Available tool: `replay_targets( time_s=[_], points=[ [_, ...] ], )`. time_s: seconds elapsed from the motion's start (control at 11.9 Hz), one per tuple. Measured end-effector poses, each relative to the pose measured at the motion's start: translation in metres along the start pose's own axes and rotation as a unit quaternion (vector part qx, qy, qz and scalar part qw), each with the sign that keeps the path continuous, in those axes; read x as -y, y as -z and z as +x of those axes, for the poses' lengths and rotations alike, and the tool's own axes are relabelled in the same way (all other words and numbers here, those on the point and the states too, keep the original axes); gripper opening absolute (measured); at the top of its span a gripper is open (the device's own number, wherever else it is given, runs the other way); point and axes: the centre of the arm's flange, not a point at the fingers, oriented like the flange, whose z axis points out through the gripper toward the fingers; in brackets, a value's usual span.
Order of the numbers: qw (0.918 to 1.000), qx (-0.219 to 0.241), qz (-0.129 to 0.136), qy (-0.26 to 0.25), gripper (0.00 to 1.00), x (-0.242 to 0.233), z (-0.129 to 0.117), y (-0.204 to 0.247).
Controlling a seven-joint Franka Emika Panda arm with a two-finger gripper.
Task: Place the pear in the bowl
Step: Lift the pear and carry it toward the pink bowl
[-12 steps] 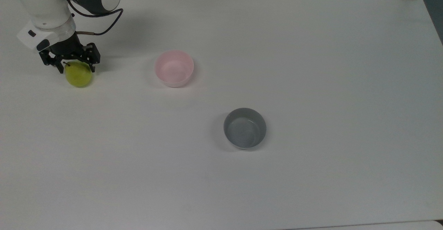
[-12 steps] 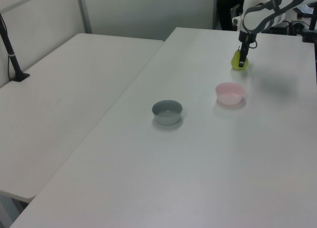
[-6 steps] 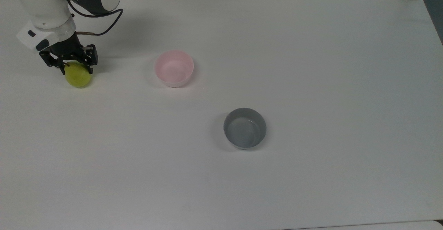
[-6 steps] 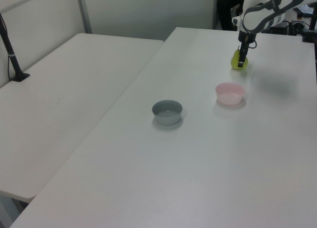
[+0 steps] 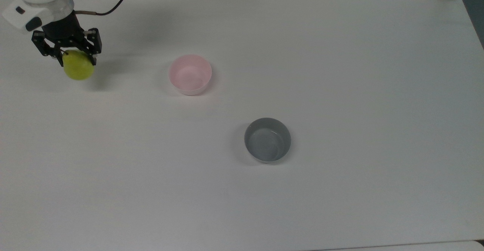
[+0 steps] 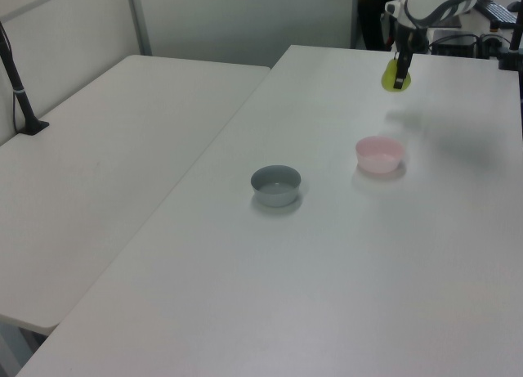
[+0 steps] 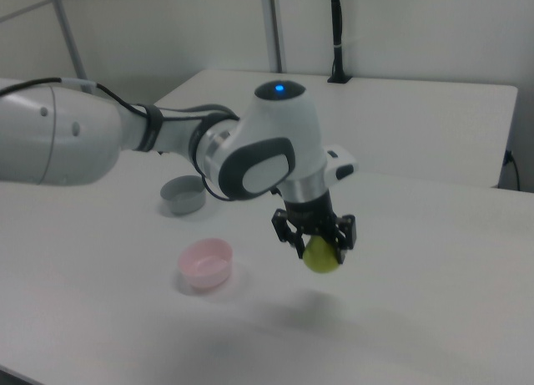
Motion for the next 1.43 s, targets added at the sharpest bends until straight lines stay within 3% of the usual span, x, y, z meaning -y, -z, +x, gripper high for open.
replay_targets(
  time_s=[0.67,1.43],
  points=[
    [0.9984,0.027,0.047,0.017,0.75,0.056,0.036,0.146],
    [0.9983,0.02,0.044,0.033,0.74,0.188,0.08,0.177]
  ],
)
